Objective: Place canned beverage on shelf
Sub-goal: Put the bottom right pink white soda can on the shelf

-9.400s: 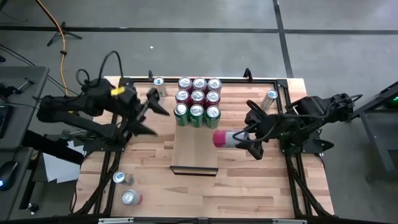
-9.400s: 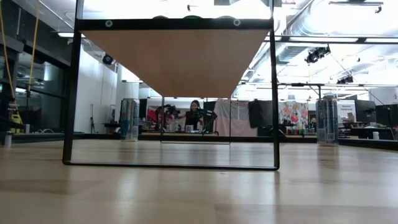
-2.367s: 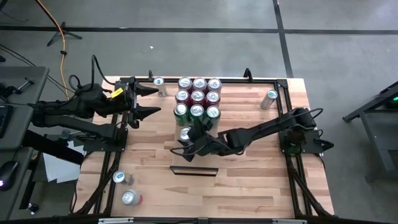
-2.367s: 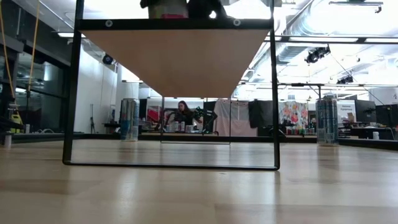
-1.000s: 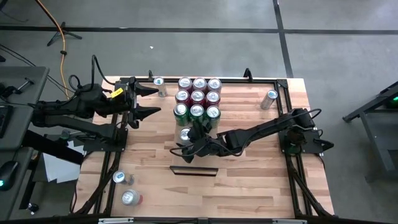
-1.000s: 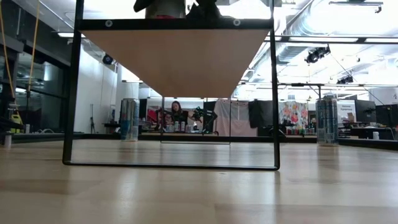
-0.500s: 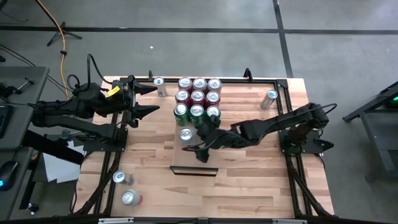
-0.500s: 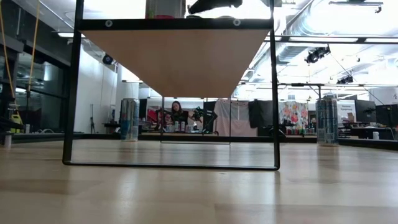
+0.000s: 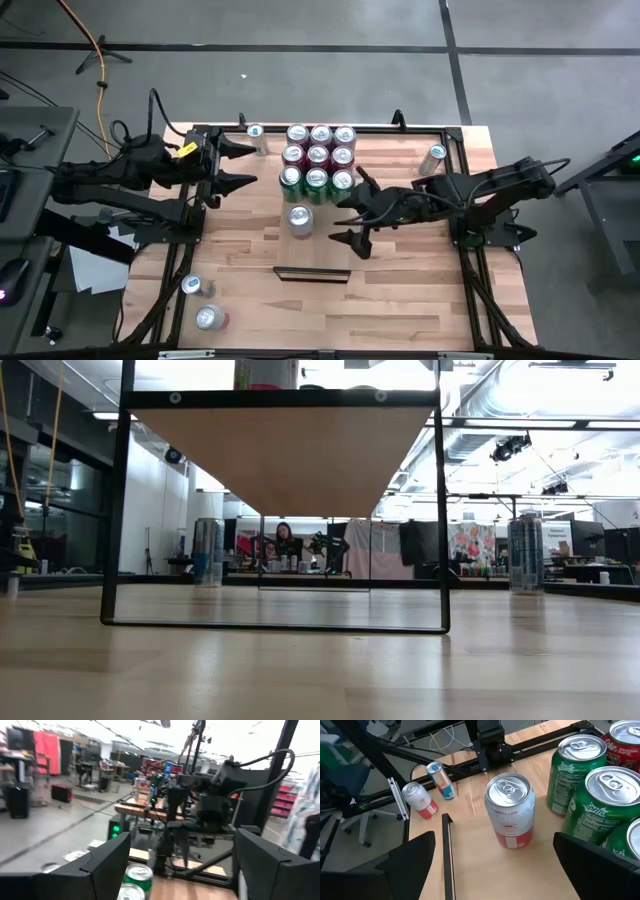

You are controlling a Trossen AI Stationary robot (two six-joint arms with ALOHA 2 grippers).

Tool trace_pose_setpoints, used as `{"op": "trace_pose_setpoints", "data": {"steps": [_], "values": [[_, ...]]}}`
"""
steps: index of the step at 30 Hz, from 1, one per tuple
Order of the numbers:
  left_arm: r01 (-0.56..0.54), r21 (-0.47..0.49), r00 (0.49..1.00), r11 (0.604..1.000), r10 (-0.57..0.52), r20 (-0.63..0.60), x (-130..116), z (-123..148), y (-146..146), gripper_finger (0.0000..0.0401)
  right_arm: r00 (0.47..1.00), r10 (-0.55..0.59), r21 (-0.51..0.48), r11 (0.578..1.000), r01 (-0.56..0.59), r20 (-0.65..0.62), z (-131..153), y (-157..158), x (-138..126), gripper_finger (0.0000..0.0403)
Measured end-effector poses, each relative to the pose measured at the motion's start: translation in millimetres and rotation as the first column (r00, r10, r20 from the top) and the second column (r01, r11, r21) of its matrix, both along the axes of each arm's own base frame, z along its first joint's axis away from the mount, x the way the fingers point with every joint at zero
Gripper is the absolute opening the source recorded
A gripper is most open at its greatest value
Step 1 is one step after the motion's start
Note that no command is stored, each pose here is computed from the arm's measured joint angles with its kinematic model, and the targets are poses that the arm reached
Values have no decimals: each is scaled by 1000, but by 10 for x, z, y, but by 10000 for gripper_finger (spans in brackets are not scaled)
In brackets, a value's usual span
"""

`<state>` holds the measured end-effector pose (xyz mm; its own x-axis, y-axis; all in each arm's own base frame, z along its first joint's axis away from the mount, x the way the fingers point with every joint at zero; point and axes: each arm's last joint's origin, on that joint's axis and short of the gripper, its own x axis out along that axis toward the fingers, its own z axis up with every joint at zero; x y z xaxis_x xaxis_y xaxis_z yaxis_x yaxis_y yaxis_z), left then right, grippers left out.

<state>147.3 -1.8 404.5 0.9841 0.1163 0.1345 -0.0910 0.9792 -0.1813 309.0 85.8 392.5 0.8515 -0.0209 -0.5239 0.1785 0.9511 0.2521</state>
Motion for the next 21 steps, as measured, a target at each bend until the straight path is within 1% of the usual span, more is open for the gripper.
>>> {"op": "trace_pose_setpoints", "data": {"steps": [3,6,9,12,14,17,19,21], "values": [[32,-19,998,999,-32,-45,97,-58,-59,289,1000,18,-29,999,-18,-14,-11,0,-7,392],[80,-15,984,997,-82,-156,278,-187,-210,289,999,22,-44,999,-24,-32,-25,-9,-15,392],[114,-22,941,993,-115,-320,481,-352,-409,289,998,15,-53,998,-19,-68,-54,-33,-30,392],[135,-74,896,988,-154,-416,630,-460,-625,289,995,-5,-70,998,-2,-102,-73,-50,-66,392],[132,-114,863,985,-171,-476,711,-592,-780,289,993,-23,-88,996,12,-116,-85,-59,-78,392],[73,-145,839,987,-139,-527,773,-744,-967,289,988,-44,-102,994,29,-147,-111,-70,-101,392],[-5,-128,823,992,-68,-564,762,-832,-1040,289,986,-52,-102,994,36,-161,-121,-74,-113,392],[-103,-99,810,990,26,-586,739,-904,-1072,289,984,-58,-97,994,42,-171,-129,-77,-120,392]]}}
